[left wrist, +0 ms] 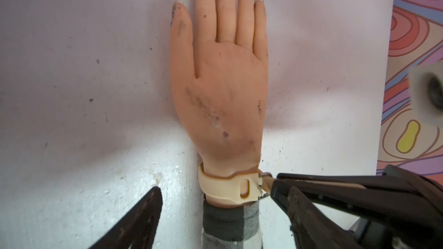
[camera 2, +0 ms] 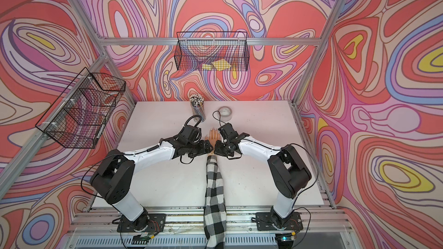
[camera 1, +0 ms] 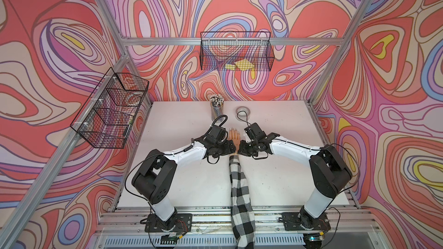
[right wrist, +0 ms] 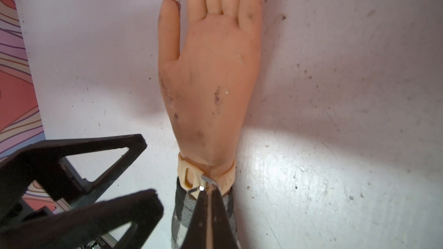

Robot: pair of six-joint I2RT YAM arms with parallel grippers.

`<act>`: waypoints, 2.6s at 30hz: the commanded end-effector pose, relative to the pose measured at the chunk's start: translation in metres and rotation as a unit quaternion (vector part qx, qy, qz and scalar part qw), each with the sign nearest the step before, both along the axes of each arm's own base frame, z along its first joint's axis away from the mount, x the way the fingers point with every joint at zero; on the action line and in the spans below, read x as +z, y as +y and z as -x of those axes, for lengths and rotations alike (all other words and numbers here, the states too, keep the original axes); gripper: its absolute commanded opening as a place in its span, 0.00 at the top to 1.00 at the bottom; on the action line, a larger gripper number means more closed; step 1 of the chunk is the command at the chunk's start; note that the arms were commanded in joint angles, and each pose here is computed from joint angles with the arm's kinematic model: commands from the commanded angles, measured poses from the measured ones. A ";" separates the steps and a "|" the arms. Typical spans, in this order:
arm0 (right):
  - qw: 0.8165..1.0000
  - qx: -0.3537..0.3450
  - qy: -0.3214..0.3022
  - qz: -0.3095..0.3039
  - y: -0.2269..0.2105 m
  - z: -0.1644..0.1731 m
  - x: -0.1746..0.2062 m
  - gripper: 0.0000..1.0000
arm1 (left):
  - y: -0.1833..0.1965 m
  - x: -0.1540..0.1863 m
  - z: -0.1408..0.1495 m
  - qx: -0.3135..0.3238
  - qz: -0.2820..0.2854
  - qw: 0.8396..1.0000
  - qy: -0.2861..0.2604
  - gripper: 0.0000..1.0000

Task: Take off the watch
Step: Untie the watch from the hand.

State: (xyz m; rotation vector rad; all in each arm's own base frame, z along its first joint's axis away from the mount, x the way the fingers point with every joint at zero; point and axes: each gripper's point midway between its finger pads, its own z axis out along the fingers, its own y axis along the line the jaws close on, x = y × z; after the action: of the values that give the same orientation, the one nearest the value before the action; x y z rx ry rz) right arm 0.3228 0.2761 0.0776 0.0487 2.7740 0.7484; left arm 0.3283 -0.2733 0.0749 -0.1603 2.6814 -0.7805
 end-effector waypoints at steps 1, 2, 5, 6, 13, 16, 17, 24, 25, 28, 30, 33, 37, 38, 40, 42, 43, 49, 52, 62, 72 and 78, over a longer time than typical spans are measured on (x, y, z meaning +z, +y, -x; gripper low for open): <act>1.000 0.006 -0.014 -0.010 0.003 -0.001 0.008 1.00 | -0.011 0.002 -0.005 -0.001 0.011 1.000 -0.002 0.17; 1.000 0.007 -0.013 -0.010 0.003 -0.001 0.008 1.00 | -0.012 0.001 -0.006 0.000 0.010 1.000 -0.002 0.17; 1.000 0.006 -0.013 -0.011 0.003 -0.001 0.007 1.00 | -0.015 -0.001 -0.006 -0.004 0.007 1.000 -0.002 0.17; 1.000 0.006 -0.013 -0.011 0.003 -0.001 0.008 1.00 | -0.015 -0.001 -0.007 -0.004 0.006 1.000 -0.003 0.17; 1.000 0.006 -0.012 -0.010 0.003 0.000 0.007 1.00 | -0.011 -0.010 -0.004 -0.005 -0.010 1.000 0.005 0.17; 1.000 0.006 -0.012 -0.010 0.003 -0.001 0.007 1.00 | -0.007 -0.014 -0.002 -0.007 -0.021 1.000 0.007 0.17; 1.000 0.006 -0.012 -0.010 0.003 0.000 0.006 1.00 | -0.006 -0.015 -0.002 -0.007 -0.024 1.000 0.007 0.17; 1.000 0.008 -0.011 -0.010 0.004 0.000 0.006 1.00 | 0.002 -0.018 0.001 -0.008 -0.045 0.999 0.003 0.17; 1.000 0.007 -0.011 -0.010 0.003 0.000 0.006 1.00 | 0.003 -0.019 0.002 -0.009 -0.048 0.999 0.004 0.16; 1.000 0.007 -0.011 -0.009 0.003 0.000 0.007 1.00 | 0.005 -0.021 0.003 -0.010 -0.052 0.999 0.005 0.17; 1.000 0.007 -0.011 -0.009 0.003 0.000 0.007 1.00 | 0.006 -0.022 0.004 -0.010 -0.055 0.998 0.005 0.16; 1.000 0.007 -0.011 -0.008 0.003 0.000 0.006 1.00 | 0.008 -0.023 0.004 -0.010 -0.058 0.998 0.005 0.16; 1.000 0.007 -0.010 -0.008 0.003 0.001 0.006 1.00 | 0.009 -0.025 0.004 -0.010 -0.062 0.998 0.006 0.17; 1.000 0.007 -0.011 -0.007 0.002 0.000 0.006 1.00 | 0.009 -0.026 0.004 -0.010 -0.063 0.998 0.006 0.16; 1.000 0.007 -0.012 -0.007 0.002 0.000 0.007 1.00 | 0.010 -0.027 0.005 -0.010 -0.064 0.998 0.008 0.16; 1.000 0.007 -0.012 -0.008 0.003 0.000 0.007 1.00 | 0.010 -0.028 0.005 -0.011 -0.065 0.998 0.008 0.16; 1.000 0.007 -0.012 -0.007 0.002 0.000 0.007 1.00 | 0.011 -0.028 0.005 -0.011 -0.066 0.998 0.008 0.17; 1.000 0.006 -0.011 -0.006 0.002 0.000 0.006 1.00 | 0.011 -0.031 0.007 -0.012 -0.068 0.998 0.010 0.17; 1.000 0.006 -0.011 -0.006 0.002 0.000 0.006 1.00 | 0.013 -0.033 0.009 -0.012 -0.070 0.997 0.012 0.16; 1.000 0.006 -0.015 -0.009 0.003 -0.002 0.011 1.00 | 0.015 -0.034 0.010 -0.010 -0.069 0.997 0.011 0.17; 0.996 -0.027 -0.047 -0.076 -0.009 -0.021 0.061 0.81 | 0.015 -0.029 0.010 -0.014 -0.071 0.997 0.005 0.17; 0.990 -0.050 -0.044 -0.121 -0.023 -0.021 0.066 0.67 | 0.017 -0.027 0.010 -0.013 -0.072 0.997 0.002 0.17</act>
State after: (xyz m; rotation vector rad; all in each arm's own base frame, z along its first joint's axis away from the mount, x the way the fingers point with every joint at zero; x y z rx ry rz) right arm 0.3505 0.2535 0.1469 0.1670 2.5708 0.9491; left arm 0.3230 -0.2645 0.0484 -0.0966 2.7272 -0.6349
